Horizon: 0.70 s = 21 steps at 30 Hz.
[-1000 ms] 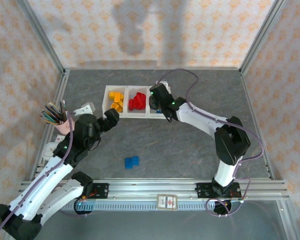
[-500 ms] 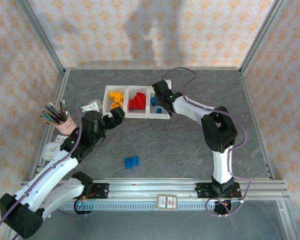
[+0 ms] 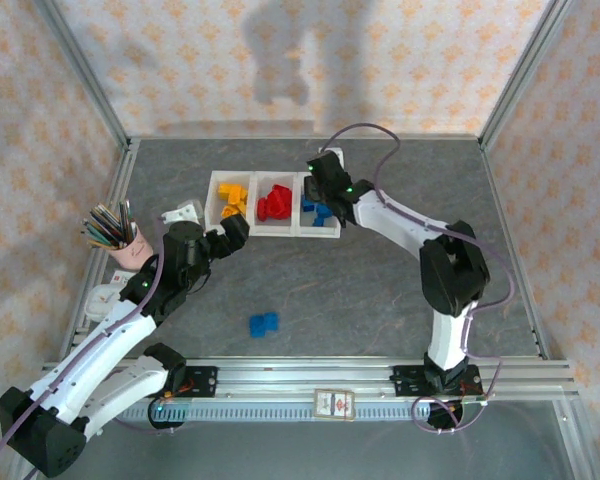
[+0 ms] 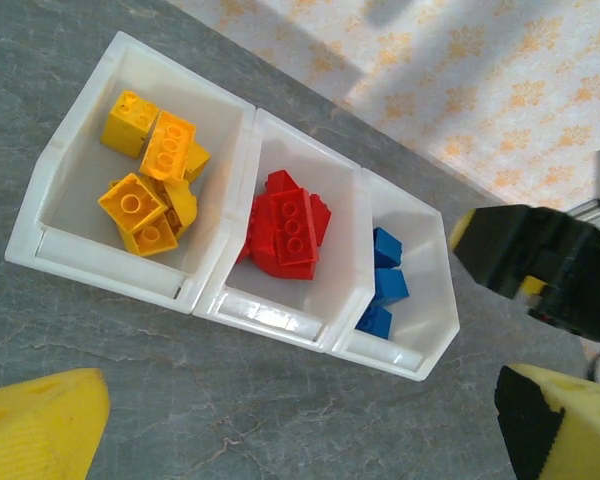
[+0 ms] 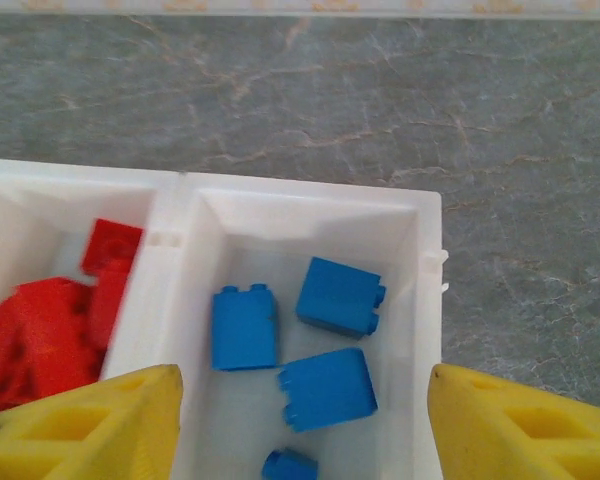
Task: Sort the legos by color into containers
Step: Place the lego in the container, then pick up the lego from the bottom-center of the table.
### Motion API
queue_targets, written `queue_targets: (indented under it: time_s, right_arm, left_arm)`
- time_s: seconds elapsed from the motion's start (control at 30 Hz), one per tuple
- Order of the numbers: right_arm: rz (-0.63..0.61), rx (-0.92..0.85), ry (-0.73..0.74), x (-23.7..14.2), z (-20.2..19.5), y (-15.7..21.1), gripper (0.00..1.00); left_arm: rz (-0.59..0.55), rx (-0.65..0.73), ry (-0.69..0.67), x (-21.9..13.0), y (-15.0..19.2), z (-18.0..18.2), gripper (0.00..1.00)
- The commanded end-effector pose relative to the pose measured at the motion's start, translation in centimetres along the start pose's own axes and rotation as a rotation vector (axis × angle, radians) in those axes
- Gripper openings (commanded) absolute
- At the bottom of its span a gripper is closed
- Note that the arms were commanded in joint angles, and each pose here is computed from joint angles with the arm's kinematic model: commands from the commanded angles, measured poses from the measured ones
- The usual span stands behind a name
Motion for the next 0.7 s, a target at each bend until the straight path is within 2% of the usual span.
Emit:
queue_targets:
  time_s: [0.0,0.27,0.5,0.67]
  right_arm:
    - [-0.013,-0.051,-0.074,-3.4,2.6,0.8,0.67]
    - [0.081,-0.117,-0.182,-7.4,7.5,7.6,0.72]
    - [0.220,-0.088,-0.234,-10.0,10.8,15.2,0.76]
    - [0.287,-0.044,-0.232,-11.2,12.4,19.4,0.81]
  left_arm:
    - [-0.031,-0.004,-0.012,-1.2,-1.2,0.0,1.00]
    - [-0.023,-0.030,-0.045,-3.3,-0.4,1.9,1.00]
    - [-0.021,-0.058,-0.107,-4.8,0.7,4.3,1.00]
    - [-0.015,-0.085,-0.120,-5.5,1.4,5.3,0.99]
Point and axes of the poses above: each hand's point on the last joint's axis, 136 mm out from that joint toward the fingers, its own x axis out along the fingers, its own z axis along the line the jaws close on, y = z × x, the point moved 1 cm from there along -x, back along the fingers, and after that the axes turned 1 degree about -x, right-handed, at the moved point
